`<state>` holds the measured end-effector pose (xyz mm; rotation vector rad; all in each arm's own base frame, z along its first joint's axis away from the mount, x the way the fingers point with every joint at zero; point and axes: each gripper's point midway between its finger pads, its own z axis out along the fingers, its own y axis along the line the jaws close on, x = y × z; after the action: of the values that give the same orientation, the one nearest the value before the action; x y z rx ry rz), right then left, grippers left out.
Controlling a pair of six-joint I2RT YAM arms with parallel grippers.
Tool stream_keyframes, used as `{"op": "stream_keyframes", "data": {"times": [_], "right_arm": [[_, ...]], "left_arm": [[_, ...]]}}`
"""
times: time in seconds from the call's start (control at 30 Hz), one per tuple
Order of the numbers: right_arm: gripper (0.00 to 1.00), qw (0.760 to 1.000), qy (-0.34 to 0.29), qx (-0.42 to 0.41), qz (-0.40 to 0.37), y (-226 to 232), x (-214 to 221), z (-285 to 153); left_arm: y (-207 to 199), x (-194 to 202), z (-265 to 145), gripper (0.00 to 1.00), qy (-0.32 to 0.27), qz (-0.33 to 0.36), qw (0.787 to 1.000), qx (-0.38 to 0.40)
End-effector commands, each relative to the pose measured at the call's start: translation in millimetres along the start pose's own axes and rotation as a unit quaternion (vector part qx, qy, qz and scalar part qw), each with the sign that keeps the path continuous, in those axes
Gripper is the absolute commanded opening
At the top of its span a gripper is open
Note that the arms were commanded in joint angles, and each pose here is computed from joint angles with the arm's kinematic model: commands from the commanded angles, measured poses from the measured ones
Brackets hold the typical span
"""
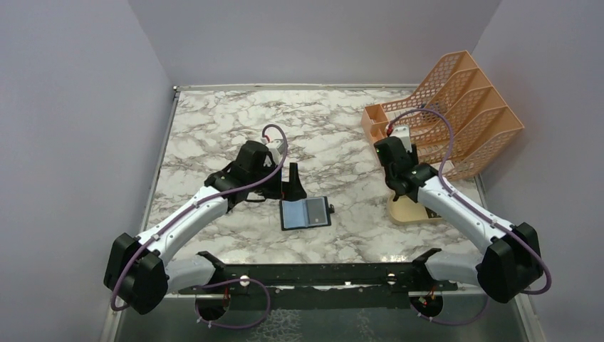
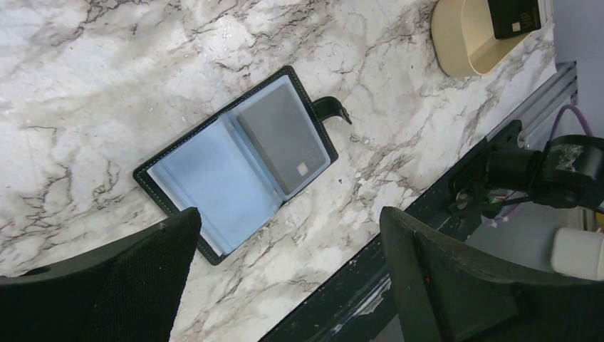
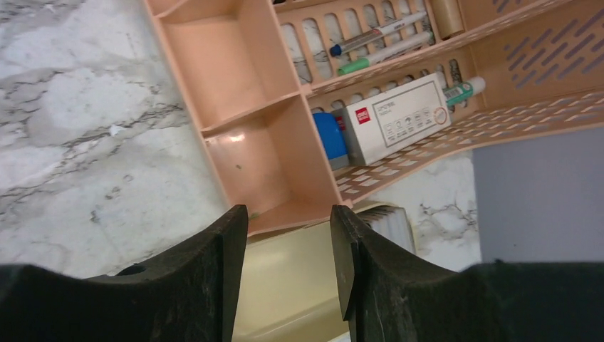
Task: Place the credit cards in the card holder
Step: Pick up the credit card from the storage box.
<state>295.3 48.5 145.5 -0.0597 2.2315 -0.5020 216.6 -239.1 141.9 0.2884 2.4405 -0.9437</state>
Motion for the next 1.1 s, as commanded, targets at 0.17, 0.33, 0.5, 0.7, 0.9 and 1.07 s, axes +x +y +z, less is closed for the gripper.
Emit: {"op": "stream_keyframes", "data": {"times": [0.17, 0.33, 0.5, 0.7, 0.9, 1.07], "right_arm": [[0.48, 0.995, -0.009, 0.062, -0.077, -42, -20, 31], [0.48, 0.980, 0.012, 0.090, -0.175, -57, -9, 44], [0.48, 0.971, 0.054, 0.079, -0.219, -56, 19, 50], [0.48, 0.965, 0.078, 0.041, -0.247, -54, 44, 42], [0.48, 0.959, 0.092, 0.038, -0.265, -56, 61, 41], [0.48, 0.965, 0.072, 0.036, -0.250, -58, 53, 35]], "left_arm": [[14, -13, -32, 0.99, -0.033, 0.099, 0.993, -0.060], [16, -14, -37, 0.99, -0.050, 0.105, 0.991, -0.064], [12, -12, -36, 0.99, -0.049, 0.116, 0.990, -0.064], [11, -8, -35, 0.99, -0.043, 0.121, 0.990, -0.066], [10, -7, -34, 0.99, -0.040, 0.123, 0.989, -0.064], [9, -6, -34, 0.99, -0.040, 0.126, 0.989, -0.065]]}}
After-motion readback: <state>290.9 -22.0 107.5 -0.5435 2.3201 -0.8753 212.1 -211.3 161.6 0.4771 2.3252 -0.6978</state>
